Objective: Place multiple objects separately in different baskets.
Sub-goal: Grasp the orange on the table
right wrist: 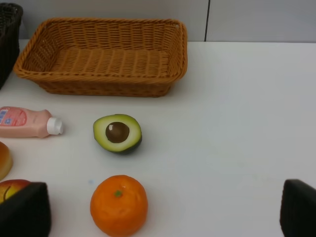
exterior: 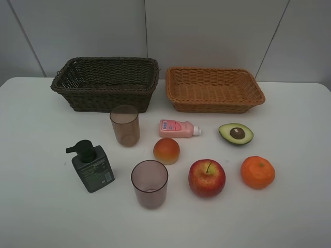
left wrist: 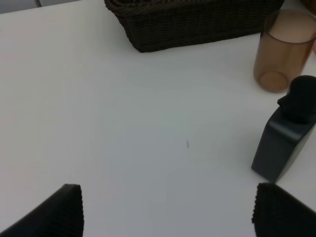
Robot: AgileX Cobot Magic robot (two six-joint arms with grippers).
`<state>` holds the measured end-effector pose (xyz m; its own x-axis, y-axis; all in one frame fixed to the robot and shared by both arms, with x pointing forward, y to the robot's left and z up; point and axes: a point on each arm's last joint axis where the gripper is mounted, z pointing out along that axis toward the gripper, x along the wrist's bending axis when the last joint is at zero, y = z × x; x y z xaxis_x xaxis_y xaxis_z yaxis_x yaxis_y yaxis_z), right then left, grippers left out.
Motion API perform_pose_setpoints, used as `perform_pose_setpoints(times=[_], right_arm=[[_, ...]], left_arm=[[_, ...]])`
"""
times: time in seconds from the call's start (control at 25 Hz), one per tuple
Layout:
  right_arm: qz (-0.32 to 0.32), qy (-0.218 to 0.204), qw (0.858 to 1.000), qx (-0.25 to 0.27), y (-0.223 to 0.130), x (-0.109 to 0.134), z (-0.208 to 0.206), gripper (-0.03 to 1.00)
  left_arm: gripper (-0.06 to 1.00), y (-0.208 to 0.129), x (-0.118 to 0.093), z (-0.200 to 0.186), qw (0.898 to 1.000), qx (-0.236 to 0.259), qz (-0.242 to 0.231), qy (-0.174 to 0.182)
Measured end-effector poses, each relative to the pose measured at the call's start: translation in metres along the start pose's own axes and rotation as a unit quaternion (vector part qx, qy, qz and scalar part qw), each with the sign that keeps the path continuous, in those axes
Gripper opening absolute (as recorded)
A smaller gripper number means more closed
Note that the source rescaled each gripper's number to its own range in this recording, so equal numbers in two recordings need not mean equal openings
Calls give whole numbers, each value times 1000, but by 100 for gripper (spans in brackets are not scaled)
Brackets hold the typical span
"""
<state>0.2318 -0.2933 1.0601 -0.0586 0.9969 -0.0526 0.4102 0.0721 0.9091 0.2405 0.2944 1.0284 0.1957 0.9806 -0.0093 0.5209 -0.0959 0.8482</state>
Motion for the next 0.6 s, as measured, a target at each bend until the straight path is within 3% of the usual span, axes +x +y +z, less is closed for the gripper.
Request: perform_pose_setpoints(times=[0.6], right_arm=[[0,0,1000,0,0,0,0,93]], left_arm=[[93,0,0,0,1000,0,0,0]])
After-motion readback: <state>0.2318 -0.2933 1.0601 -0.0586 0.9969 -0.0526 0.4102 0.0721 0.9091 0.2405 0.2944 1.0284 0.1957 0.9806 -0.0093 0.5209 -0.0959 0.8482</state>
